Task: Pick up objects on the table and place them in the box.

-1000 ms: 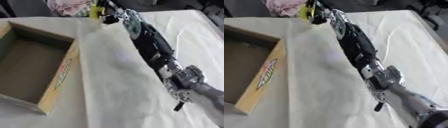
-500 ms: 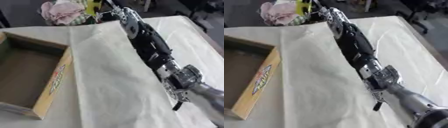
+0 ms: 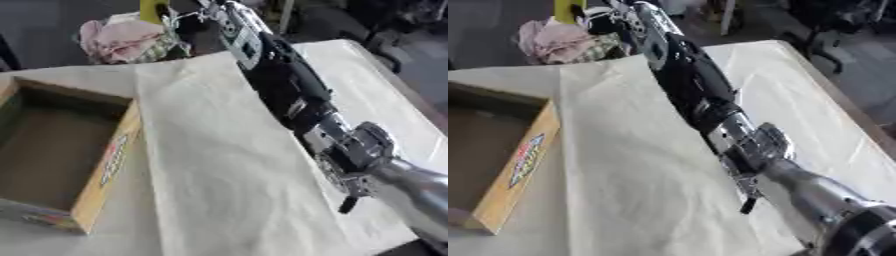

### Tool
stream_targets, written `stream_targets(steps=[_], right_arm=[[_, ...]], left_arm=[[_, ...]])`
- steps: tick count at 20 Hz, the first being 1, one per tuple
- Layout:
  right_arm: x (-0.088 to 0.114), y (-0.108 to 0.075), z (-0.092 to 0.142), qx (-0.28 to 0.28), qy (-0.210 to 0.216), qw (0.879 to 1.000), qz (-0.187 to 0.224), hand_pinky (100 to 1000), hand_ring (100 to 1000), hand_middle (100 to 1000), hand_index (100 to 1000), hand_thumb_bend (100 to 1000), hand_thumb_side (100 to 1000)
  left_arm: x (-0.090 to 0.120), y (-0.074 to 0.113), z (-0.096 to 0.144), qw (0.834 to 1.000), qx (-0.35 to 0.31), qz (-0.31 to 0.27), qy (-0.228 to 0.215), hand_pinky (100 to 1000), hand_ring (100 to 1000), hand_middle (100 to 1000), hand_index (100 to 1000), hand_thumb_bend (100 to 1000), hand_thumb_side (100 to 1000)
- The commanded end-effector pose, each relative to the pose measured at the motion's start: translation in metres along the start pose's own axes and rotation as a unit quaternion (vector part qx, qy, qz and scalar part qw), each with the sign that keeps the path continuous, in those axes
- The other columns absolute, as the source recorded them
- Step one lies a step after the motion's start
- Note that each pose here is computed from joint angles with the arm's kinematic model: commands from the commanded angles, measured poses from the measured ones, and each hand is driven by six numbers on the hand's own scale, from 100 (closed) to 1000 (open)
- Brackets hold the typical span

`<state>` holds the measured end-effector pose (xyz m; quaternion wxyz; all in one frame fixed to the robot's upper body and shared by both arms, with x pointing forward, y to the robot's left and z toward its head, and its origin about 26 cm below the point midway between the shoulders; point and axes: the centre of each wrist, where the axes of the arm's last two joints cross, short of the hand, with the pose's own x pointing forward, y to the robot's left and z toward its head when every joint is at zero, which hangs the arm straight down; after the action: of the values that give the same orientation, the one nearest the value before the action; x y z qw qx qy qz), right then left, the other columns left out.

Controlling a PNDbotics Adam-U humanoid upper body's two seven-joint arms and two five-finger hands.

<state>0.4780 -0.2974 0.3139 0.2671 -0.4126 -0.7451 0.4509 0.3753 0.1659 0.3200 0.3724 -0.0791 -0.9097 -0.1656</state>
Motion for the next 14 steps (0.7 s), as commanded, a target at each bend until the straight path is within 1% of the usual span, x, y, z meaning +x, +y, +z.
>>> stream_targets(steps=[1,4,6,8,10,14], right_arm=[[0.025,-0.005,-0.016,0.007,-0.053,0.999,-0.005,685,596,401,583,100,100],[0.045,0.012,-0.025,0.039,-0.088,0.995,-0.01,690,601,403,584,100,100],[0.056,0.027,-0.028,0.063,-0.104,0.992,-0.013,692,604,404,586,100,100],[0.066,0.042,-0.03,0.088,-0.119,0.989,-0.012,698,609,407,589,100,100],[0.072,0.052,-0.031,0.106,-0.129,0.986,-0.008,702,614,408,590,100,100],[0.092,0.086,-0.032,0.162,-0.157,0.974,-0.002,710,623,412,596,100,100]], left_arm=[[0.001,0.003,-0.001,1.0,-0.001,-0.009,-0.001,527,706,720,796,489,855],[-0.004,0.001,0.0,1.0,-0.006,-0.01,0.01,526,706,721,796,488,856],[-0.007,-0.002,0.0,1.0,-0.01,-0.011,0.014,526,706,721,796,488,858],[-0.009,-0.003,0.001,1.0,-0.013,-0.012,0.018,526,706,721,796,488,859],[-0.01,-0.003,0.001,1.0,-0.015,-0.012,0.021,524,705,720,796,487,859],[-0.012,-0.007,0.001,0.999,-0.019,-0.009,0.025,523,705,720,795,487,861]])
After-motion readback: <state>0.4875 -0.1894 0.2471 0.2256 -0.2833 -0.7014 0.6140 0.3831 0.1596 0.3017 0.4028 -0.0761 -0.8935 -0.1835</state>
